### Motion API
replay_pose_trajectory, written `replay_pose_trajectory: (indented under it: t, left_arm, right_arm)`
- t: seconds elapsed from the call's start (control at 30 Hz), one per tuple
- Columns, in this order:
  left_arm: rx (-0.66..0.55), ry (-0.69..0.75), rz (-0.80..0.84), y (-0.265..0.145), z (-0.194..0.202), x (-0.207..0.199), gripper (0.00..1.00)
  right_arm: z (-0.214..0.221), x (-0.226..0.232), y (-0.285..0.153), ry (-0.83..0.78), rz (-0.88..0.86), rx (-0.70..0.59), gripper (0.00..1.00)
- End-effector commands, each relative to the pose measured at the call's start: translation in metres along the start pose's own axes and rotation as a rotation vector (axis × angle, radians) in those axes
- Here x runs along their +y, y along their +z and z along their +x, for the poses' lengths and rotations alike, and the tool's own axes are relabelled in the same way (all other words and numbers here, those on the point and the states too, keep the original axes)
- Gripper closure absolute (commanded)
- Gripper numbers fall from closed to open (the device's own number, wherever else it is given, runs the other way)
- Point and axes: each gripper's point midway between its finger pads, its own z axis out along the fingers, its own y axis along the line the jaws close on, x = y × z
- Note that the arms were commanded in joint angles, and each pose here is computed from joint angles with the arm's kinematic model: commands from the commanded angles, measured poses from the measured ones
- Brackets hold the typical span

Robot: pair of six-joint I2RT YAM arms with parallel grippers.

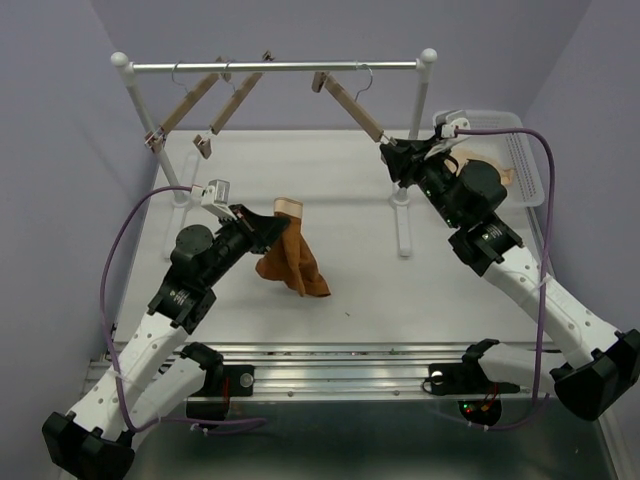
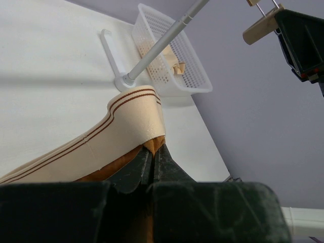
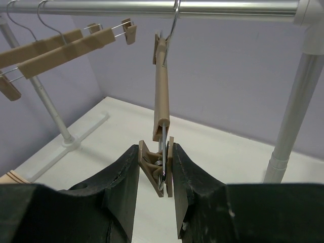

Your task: Remove the underwear clipped to the hanger

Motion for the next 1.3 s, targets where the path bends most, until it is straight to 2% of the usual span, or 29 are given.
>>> replay_pose_trajectory:
  t: [0.0, 0.13, 0.3, 0.57, 0.67, 0.7, 0.73, 0.8, 0.83, 0.87, 0.93, 1.13, 1.23, 1.27]
  left_arm:
    - [-0.052, 0.013, 0.083, 0.000, -0.012, -0.017, 1.00]
    - [-0.044, 0.001, 0.087, -0.001, -0.008, -0.016, 1.00]
    - [-0.058, -0.009, 0.092, -0.004, -0.009, -0.016, 1.00]
    - [-0.070, 0.006, 0.094, 0.000, -0.016, -0.020, 1.00]
    - [-0.063, 0.017, 0.098, 0.003, -0.019, -0.023, 1.00]
    - [-0.057, 0.017, 0.094, 0.006, -0.018, -0.022, 1.00]
    - [-0.058, 0.022, 0.103, 0.006, -0.020, -0.025, 1.00]
    - [-0.053, 0.023, 0.104, 0.010, -0.021, -0.026, 1.00]
    - [-0.054, 0.028, 0.115, 0.011, -0.023, -0.029, 1.00]
    - [-0.060, 0.031, 0.125, 0.012, -0.025, -0.032, 1.00]
    - [-0.068, 0.036, 0.139, 0.013, -0.028, -0.035, 1.00]
    - [-0.079, 0.050, 0.219, 0.014, -0.035, -0.053, 1.00]
    - [-0.059, 0.063, 0.261, 0.015, -0.035, -0.062, 1.00]
    - [-0.050, 0.065, 0.270, 0.016, -0.033, -0.064, 1.00]
  right_arm:
    - [-0.073, -0.012, -0.004, -0.011, 0.075, -0.209, 0.99]
    - [-0.078, -0.013, 0.005, -0.018, 0.086, -0.228, 0.99]
    - [-0.067, -0.022, 0.019, -0.011, 0.140, -0.184, 0.99]
    - [-0.003, -0.027, 0.024, 0.045, 0.166, 0.001, 0.99]
    - [0.007, -0.018, 0.021, 0.067, 0.118, 0.037, 0.99]
    - [0.007, -0.013, 0.018, 0.071, 0.089, 0.040, 0.94]
    - [0.009, -0.005, 0.016, 0.083, 0.048, 0.052, 0.65]
    - [0.004, 0.002, 0.010, 0.090, 0.009, 0.050, 0.31]
    - [0.001, 0.007, 0.004, 0.094, -0.021, 0.046, 0.07]
    - [0.000, 0.009, -0.001, 0.090, -0.031, 0.052, 0.00]
    - [-0.005, 0.027, -0.016, 0.080, -0.136, 0.057, 0.00]
    - [0.038, 0.080, -0.072, 0.043, -0.501, 0.199, 0.00]
    - [0.052, 0.109, -0.094, 0.126, -0.694, 0.237, 0.00]
    - [0.048, 0.116, -0.095, 0.133, -0.743, 0.210, 0.00]
